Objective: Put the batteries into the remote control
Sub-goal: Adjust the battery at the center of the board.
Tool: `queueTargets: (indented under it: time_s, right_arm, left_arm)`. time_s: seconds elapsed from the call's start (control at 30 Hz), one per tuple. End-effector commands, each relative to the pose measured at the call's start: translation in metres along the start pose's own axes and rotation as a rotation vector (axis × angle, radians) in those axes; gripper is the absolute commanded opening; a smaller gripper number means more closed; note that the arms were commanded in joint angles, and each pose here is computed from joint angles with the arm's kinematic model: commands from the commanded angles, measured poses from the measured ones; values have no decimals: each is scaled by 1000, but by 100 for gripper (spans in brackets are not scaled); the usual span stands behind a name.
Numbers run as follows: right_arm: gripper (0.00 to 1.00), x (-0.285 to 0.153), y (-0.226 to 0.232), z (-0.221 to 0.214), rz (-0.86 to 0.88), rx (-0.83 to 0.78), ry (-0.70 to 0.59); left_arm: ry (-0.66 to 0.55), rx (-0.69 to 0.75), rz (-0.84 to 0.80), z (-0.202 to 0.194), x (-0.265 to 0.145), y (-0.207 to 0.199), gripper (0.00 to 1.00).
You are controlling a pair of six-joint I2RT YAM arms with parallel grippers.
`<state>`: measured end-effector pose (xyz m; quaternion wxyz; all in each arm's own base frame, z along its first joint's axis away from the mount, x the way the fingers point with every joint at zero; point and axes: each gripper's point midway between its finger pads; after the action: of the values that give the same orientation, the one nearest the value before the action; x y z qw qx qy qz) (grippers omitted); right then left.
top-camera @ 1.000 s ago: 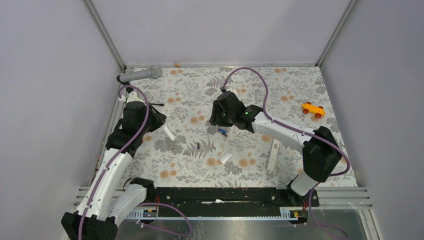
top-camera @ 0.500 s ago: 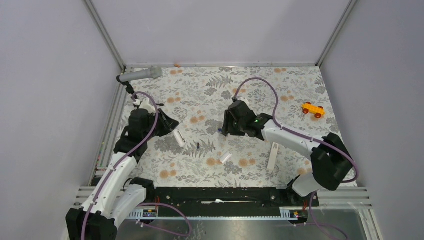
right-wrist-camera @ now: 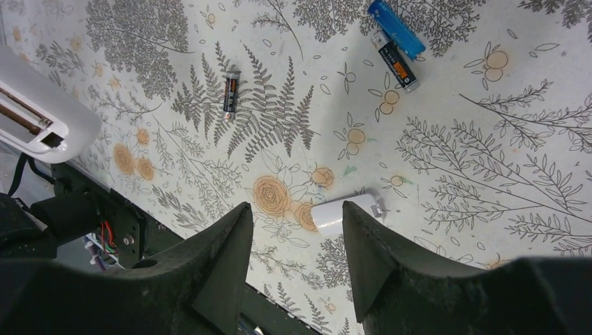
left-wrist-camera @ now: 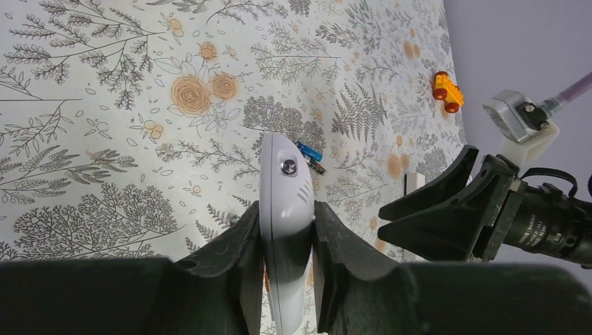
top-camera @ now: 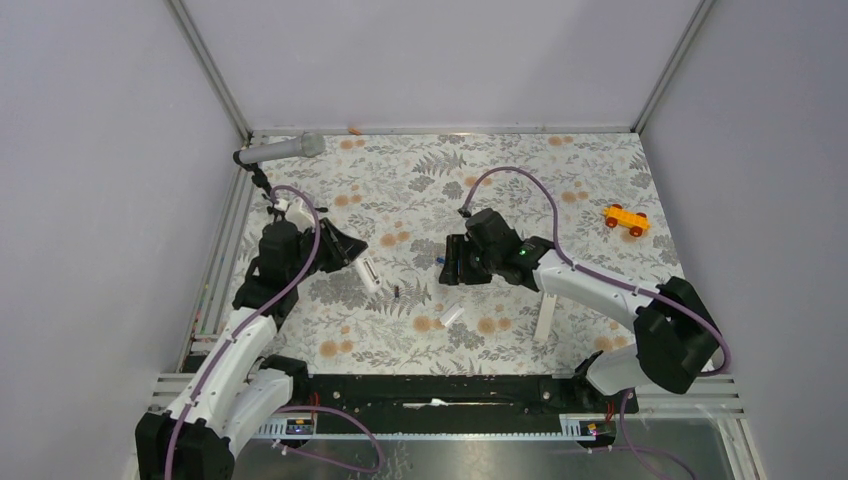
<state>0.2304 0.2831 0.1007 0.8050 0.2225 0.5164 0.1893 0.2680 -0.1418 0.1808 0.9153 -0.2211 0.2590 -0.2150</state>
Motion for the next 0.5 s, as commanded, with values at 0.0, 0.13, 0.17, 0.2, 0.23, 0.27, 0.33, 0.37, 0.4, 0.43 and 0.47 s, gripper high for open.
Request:
queueTargets:
  time_s: [0.0, 0.13, 0.17, 0.2, 0.23, 0.27, 0.33, 0.37, 0.4, 0.43, 0.47]
  right_arm:
    - [57, 4, 12, -9, 35, -9, 49]
    - [57, 11, 14, -15, 20, 6, 59]
    - [56, 13, 17, -14, 21, 10, 59]
    - [56, 14, 18, -14, 20, 13, 62]
    - [56, 16, 19, -15, 18, 14, 66]
    - [56, 17, 21, -14, 17, 15, 66]
    - [56, 19, 22, -14, 10, 18, 67]
    - [56, 20, 23, -15, 8, 19, 68]
    - [55, 22, 24, -15, 11, 19, 69]
    - [55, 23, 26, -15, 14, 22, 70]
    - [55, 25, 29, -16, 15, 20, 75]
  left_arm:
    - [-104, 45, -79, 23, -8, -19, 0]
    - [-104, 55, -73, 22, -12, -18, 0]
    - [-104, 55, -74, 22, -12, -18, 0]
    - [-105, 56, -74, 21, -13, -19, 0]
    - [-107, 56, -74, 21, -14, -19, 0]
    - [-110, 58, -72, 22, -15, -19, 0]
    - [-115, 64, -71, 23, -17, -19, 0]
    - [-119, 70, -67, 23, -18, -19, 0]
    - [-122, 73, -63, 24, -19, -19, 0]
    - [-128, 77, -57, 25, -21, -18, 0]
    - [-129, 80, -50, 26, -21, -18, 0]
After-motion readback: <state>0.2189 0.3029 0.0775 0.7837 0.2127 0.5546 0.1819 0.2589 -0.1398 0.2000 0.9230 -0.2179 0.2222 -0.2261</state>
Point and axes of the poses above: each gripper's point midway between its finger pads, its own x axis out along the fingers, its own y axis along the line the jaws close on, z = x × y, and after that the axes turned 12 degrees about x, right-handed
